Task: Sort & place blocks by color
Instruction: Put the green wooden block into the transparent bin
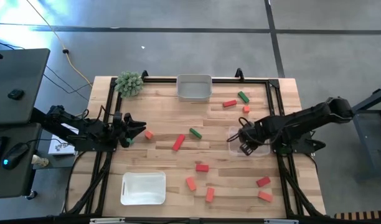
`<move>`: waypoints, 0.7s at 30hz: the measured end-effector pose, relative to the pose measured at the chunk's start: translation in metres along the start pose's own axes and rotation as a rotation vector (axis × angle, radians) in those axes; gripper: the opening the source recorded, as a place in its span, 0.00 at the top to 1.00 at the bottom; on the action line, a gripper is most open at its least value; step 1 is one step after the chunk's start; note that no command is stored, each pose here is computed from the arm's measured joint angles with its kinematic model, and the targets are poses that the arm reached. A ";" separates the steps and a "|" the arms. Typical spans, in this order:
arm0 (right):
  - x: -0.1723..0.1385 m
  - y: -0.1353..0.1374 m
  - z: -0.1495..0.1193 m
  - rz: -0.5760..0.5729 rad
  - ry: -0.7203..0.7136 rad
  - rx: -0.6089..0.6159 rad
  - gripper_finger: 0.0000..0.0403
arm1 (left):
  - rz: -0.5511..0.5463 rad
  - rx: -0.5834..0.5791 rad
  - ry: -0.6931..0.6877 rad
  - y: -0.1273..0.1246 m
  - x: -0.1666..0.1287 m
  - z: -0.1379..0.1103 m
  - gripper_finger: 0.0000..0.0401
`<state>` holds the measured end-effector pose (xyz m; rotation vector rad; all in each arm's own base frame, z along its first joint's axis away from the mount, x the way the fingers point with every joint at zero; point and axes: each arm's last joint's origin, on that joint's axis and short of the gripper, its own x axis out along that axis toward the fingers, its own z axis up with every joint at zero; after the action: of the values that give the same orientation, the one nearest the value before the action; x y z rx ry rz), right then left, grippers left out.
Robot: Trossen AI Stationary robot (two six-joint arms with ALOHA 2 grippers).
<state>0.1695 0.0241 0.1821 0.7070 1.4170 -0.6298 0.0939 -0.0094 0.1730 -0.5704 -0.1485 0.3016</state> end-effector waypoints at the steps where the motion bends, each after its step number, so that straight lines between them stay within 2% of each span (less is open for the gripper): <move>1: 0.000 0.000 0.002 0.007 -0.001 0.001 0.80 | 0.000 0.000 0.000 0.000 0.000 0.000 0.66; 15: 0.008 -0.007 0.017 0.005 0.079 0.049 0.80 | 0.003 0.062 -0.002 0.000 0.000 0.000 0.66; 21: 0.011 -0.005 0.018 0.012 0.102 0.058 0.80 | 0.076 0.055 -0.044 0.002 0.000 0.001 0.65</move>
<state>0.1777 0.0075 0.1717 0.8028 1.4918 -0.6346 0.0929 -0.0070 0.1729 -0.5159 -0.1602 0.3914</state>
